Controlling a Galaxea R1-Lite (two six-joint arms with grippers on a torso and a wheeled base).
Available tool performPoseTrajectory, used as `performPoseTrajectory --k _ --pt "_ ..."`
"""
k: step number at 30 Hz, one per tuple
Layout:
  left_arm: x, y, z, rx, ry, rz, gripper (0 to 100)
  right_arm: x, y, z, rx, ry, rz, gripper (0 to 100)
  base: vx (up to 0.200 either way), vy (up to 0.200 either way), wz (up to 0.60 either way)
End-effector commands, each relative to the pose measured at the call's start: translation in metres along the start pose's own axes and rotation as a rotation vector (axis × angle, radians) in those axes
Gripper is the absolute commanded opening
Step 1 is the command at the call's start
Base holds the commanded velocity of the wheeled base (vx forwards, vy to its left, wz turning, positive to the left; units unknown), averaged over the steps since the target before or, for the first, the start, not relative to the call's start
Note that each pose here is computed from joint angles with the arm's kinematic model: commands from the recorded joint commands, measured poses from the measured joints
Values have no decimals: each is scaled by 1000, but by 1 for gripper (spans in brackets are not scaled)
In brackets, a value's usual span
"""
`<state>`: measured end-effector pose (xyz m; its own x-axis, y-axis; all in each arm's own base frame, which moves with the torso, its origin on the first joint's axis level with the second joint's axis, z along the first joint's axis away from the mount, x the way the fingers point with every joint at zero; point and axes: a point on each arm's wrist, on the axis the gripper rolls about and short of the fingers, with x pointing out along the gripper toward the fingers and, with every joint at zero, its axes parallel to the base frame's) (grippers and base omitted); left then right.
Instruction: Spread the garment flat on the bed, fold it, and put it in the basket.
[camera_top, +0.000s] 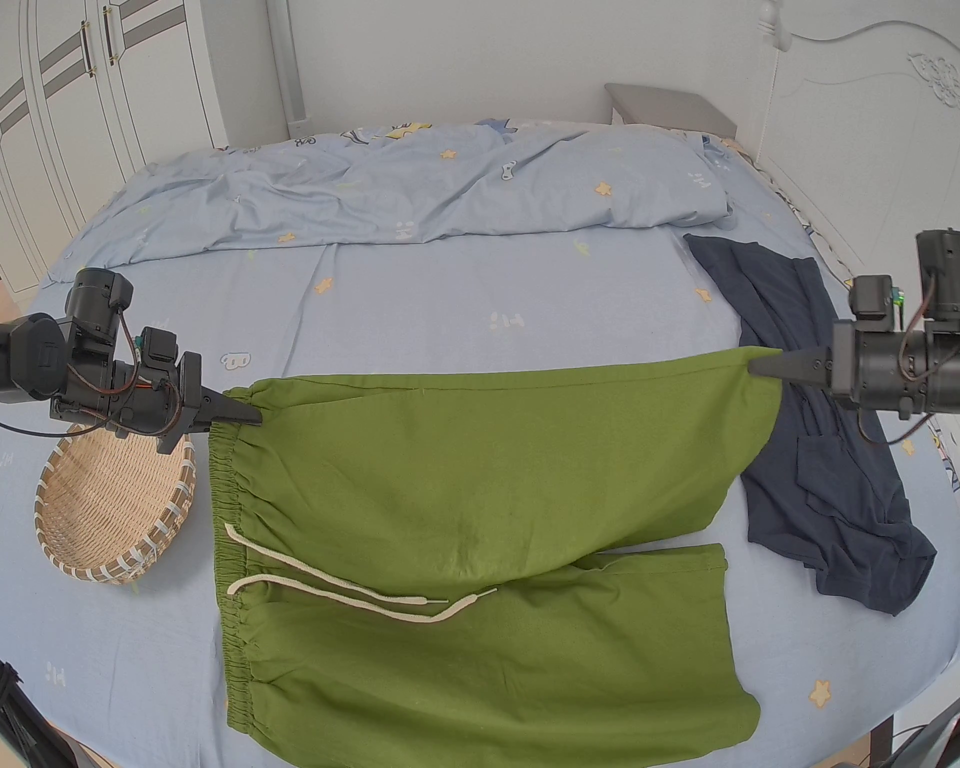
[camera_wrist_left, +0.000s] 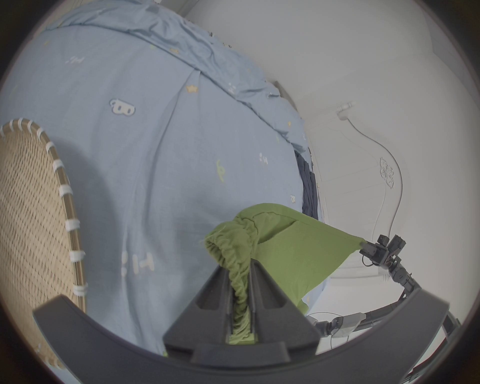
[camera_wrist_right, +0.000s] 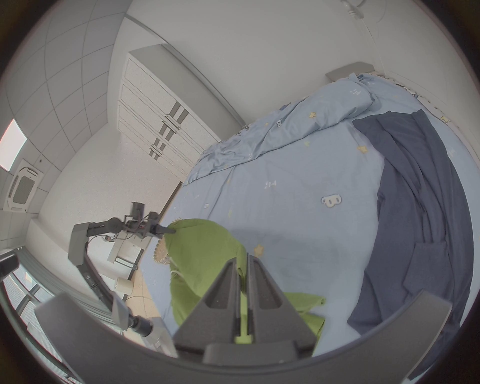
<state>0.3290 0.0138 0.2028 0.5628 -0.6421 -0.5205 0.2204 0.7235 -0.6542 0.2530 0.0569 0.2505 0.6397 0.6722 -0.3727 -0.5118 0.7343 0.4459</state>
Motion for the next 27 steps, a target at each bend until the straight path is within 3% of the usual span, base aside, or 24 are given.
performPoseTrajectory --k 1,15,27 --pt "1 15 3 8 -57 9 0 68 -42 18 22 33 -63 0 0 0 0" --pt "35 47 19 58 -143 71 0 128 -91 60 -24 -63 -80 0 0 0 0" --pt "47 62 34 79 -201 130 0 163 -116 73 -37 -93 -92 0 0 0 0"
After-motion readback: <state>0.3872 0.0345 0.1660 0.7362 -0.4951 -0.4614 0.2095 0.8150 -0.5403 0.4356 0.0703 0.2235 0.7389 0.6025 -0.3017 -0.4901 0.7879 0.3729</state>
